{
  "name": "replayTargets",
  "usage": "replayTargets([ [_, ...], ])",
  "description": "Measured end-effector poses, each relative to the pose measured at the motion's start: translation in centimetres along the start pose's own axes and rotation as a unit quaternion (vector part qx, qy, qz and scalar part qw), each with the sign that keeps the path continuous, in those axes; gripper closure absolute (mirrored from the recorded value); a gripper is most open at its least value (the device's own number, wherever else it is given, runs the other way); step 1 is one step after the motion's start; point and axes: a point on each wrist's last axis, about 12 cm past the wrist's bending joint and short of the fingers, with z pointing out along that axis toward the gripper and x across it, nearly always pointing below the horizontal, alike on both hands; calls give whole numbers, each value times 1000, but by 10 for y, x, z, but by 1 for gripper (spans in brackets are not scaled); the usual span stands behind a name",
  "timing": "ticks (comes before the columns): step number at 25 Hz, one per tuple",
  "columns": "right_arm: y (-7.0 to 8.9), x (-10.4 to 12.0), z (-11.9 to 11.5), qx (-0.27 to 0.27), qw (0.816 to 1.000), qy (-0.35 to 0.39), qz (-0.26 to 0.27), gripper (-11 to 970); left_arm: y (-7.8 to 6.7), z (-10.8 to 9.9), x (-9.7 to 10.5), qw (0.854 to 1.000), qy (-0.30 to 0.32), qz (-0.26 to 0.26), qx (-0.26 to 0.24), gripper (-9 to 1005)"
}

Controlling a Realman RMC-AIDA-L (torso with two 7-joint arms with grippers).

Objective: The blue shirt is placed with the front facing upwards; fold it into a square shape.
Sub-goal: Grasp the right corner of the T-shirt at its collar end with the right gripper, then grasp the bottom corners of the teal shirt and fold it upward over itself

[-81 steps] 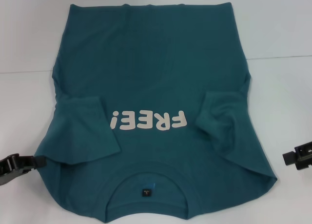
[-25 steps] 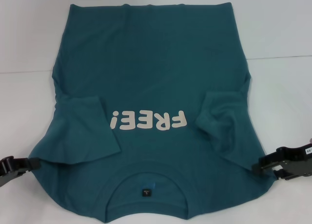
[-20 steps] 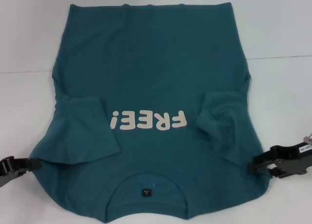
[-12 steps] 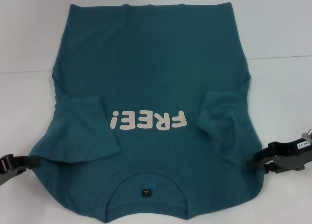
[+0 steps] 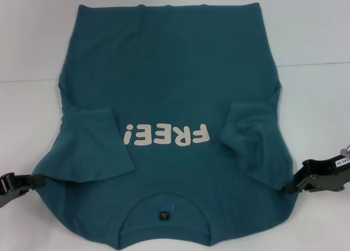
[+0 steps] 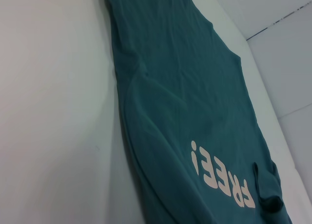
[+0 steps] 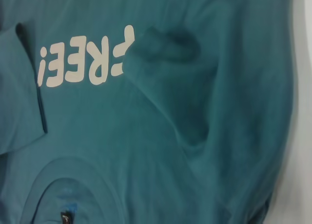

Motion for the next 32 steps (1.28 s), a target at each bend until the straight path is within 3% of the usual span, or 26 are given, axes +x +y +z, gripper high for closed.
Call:
replayTargets([
  [4, 0, 1, -2, -2, 1000, 6, -2, 920, 0, 0, 0, 1000, 2, 1, 1, 957],
  [14, -3, 6, -30, 32, 998, 54, -24, 923, 0, -10, 3, 995, 91, 34, -34, 955],
  [27, -6, 26, -33, 64, 985, 155, -37, 923, -4, -26, 21, 975, 212, 40, -47, 953],
  [32, -9, 34, -34, 69, 983, 167, -40, 923, -6, -34, 27, 972, 230, 40, -40, 952],
])
